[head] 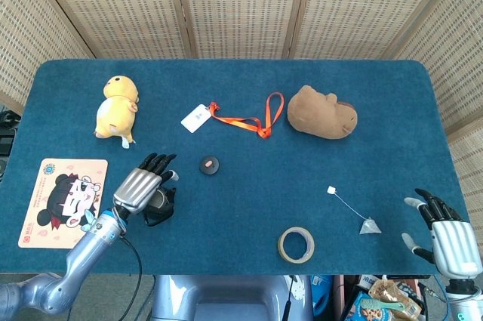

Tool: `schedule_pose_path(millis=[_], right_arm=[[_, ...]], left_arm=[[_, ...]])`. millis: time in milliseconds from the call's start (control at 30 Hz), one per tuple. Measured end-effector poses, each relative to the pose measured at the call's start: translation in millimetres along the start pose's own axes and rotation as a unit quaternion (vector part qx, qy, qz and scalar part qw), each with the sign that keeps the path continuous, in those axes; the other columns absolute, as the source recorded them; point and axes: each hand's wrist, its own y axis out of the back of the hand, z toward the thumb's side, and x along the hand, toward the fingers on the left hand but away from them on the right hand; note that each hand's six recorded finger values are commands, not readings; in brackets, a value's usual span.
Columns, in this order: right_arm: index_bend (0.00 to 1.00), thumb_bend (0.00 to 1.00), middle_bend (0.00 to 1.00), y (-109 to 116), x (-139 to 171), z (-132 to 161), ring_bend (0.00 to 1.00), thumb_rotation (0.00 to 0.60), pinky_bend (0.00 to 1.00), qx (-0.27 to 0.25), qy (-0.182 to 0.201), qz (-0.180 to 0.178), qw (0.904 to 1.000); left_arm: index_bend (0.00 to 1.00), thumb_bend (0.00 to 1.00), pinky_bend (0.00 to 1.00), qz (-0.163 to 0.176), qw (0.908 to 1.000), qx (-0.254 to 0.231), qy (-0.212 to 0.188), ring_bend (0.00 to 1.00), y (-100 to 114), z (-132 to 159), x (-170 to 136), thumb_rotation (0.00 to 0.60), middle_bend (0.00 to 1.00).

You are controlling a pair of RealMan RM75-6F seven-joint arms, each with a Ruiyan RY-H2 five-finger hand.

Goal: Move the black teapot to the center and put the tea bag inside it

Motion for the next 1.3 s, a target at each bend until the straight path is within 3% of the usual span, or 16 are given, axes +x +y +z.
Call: schedule_pose_path(millis=[467,733,1300], right_arm=[[0.32,0.37,0.27,1,3,-2,0.25,0.6,0.41,0.001,-0.006,-0.001,1.0],[0.32,0.37,0.27,0,2,-1,0.25,0.6,0.41,0.001,-0.006,0.001,1.0],[0.32,0.37,0.27,-1,2,-1,0.25,0.6,0.41,-0.001,-0.006,0.001,1.0]], left_arm=[[0.4,0.3,0.0,-0.039,0.9991,-0.014,-0.007,0.0,-19,10,-1,0.426,0.0],[0.41,0.3,0.0,-0.066,0.9976,-0.013,-0.017,0.0,-27,11,-19,0.428,0.0],[0.41,0.3,0.0,-0.088,0.996,0.011,-0.013,0.0,-34,-4,-50,0.426,0.0]])
